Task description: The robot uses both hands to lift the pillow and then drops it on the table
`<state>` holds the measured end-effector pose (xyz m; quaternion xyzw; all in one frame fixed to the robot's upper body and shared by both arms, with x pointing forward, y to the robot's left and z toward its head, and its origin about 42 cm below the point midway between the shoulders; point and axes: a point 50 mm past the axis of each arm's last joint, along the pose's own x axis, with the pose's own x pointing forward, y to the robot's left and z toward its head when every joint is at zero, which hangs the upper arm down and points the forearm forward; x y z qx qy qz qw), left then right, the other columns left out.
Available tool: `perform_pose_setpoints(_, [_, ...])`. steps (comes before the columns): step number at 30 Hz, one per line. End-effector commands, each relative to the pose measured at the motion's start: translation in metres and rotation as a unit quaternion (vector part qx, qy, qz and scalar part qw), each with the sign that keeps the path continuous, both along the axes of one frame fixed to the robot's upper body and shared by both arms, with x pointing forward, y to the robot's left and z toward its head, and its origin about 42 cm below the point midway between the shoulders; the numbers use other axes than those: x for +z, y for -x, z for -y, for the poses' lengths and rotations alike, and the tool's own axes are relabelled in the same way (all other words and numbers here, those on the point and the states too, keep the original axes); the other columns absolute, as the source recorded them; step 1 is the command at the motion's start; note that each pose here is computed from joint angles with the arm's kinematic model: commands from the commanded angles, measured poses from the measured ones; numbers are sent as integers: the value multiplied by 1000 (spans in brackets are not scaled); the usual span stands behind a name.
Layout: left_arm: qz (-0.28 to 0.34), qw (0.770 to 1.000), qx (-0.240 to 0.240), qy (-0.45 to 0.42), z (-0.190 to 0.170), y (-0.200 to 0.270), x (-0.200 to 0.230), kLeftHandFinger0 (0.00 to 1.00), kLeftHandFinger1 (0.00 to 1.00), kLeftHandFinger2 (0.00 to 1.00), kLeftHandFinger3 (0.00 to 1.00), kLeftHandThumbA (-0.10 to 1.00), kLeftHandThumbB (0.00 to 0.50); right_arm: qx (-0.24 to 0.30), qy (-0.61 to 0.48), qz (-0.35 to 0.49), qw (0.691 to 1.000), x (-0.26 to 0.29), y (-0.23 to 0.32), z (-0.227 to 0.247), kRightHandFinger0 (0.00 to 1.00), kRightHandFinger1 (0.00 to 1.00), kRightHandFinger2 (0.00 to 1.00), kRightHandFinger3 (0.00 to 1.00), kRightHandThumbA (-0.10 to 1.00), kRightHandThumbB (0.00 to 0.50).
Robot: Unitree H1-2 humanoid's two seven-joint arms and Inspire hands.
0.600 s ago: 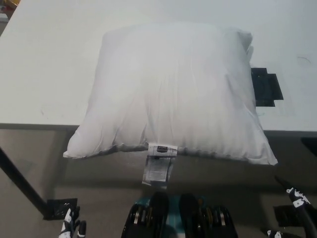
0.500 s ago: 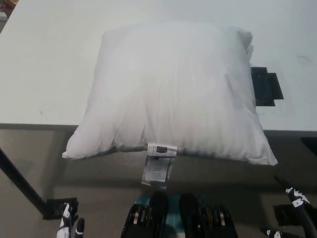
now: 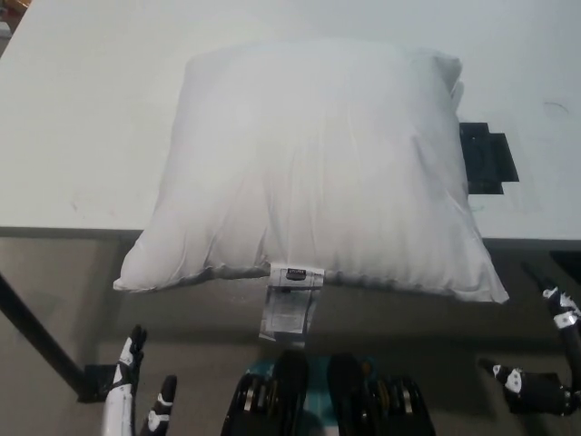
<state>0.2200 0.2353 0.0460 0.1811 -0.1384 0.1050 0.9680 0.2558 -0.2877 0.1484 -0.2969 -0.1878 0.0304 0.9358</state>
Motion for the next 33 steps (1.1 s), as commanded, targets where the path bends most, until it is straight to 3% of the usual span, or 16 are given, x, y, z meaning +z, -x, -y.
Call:
perform_pose_setpoints(1, [216, 974, 38, -47, -30, -19, 77, 1000, 1000, 1000, 1000, 995, 160, -29, -11, 114, 993, 104, -27, -8, 1000, 1000, 1000, 1000, 1000, 118])
perform_pose_setpoints(4, [240, 969, 42, -49, -37, -26, 90, 1000, 1000, 1000, 1000, 982, 171, -27, -18, 132, 991, 119, -33, -10, 1000, 1000, 1000, 1000, 1000, 103])
perform_pose_setpoints(6, [303, 949, 61, -66, -65, -49, 134, 1000, 1000, 1000, 1000, 1000, 139, -11, -34, 184, 982, 172, -54, -13, 1000, 1000, 1000, 1000, 1000, 61])
perform_pose_setpoints(11, [324, 943, 60, -49, -77, -68, 164, 1000, 1000, 1000, 1000, 1000, 160, -13, -40, 199, 979, 196, -59, -11, 1000, 1000, 1000, 1000, 1000, 85])
perform_pose_setpoints(12, [337, 940, 51, -17, -85, -89, 190, 1000, 1000, 1000, 1000, 1000, 120, -11, -43, 216, 975, 220, -62, -7, 1000, 1000, 1000, 1000, 1000, 91])
perform_pose_setpoints(14, [332, 942, 53, -17, -100, -96, 199, 1000, 1000, 1000, 1000, 1000, 86, -11, -55, 212, 976, 223, -63, -10, 1000, 1000, 1000, 1000, 1000, 95])
perform_pose_setpoints(17, [329, 943, 53, -16, -104, -100, 202, 1000, 1000, 1000, 1000, 1000, 74, -12, -58, 210, 976, 226, -64, -9, 1000, 1000, 1000, 1000, 1000, 94])
perform_pose_setpoints(18, [328, 943, 56, -18, -109, -106, 206, 1000, 1000, 1000, 1000, 1000, 18, -14, -61, 212, 975, 229, -67, -9, 1000, 1000, 1000, 1000, 1000, 53])
perform_pose_setpoints(19, [325, 945, 44, 2, -117, -126, 222, 1000, 1000, 1000, 1000, 1000, 131, -29, -63, 209, 976, 240, -72, 2, 1000, 1000, 1000, 1000, 1000, 112])
perform_pose_setpoints(22, [324, 945, 40, 9, -117, -133, 226, 1000, 1000, 1000, 1000, 1000, 137, -33, -62, 208, 976, 244, -73, 3, 1000, 1000, 1000, 1000, 1000, 112])
perform_pose_setpoints(23, [341, 939, 34, 2, -119, -143, 244, 1000, 1000, 1000, 1000, 1000, 90, -34, -71, 200, 977, 248, -86, 5, 1000, 1000, 1000, 1000, 1000, 129])
perform_pose_setpoints(25, [342, 939, 34, 2, -119, -144, 246, 1000, 1000, 1000, 1000, 1000, 90, -35, -70, 200, 977, 249, -87, 5, 1000, 1000, 1000, 1000, 1000, 128])
perform_pose_setpoints(26, [348, 937, 37, 4, -123, -154, 264, 1000, 1000, 1000, 1000, 1000, 97, -38, -69, 196, 978, 253, -98, 2, 1000, 1000, 1000, 1000, 1000, 102])
perform_pose_setpoints(29, [358, 933, 41, 8, -123, -158, 275, 1000, 1000, 1000, 1000, 1000, 113, -35, -69, 192, 978, 256, -103, 1, 1000, 1000, 1000, 1000, 1000, 117])
perform_pose_setpoints(31, [388, 920, 57, -1, -132, -160, 315, 1000, 1000, 1000, 1000, 1000, 168, 1, -105, 170, 980, 272, -131, -6, 1000, 1000, 1000, 1000, 1000, 175])
perform_pose_setpoints(33, [389, 919, 59, -2, -132, -160, 320, 1000, 1000, 1000, 1000, 1000, 183, 3, -106, 169, 980, 274, -134, -6, 1000, 1000, 1000, 1000, 1000, 188])
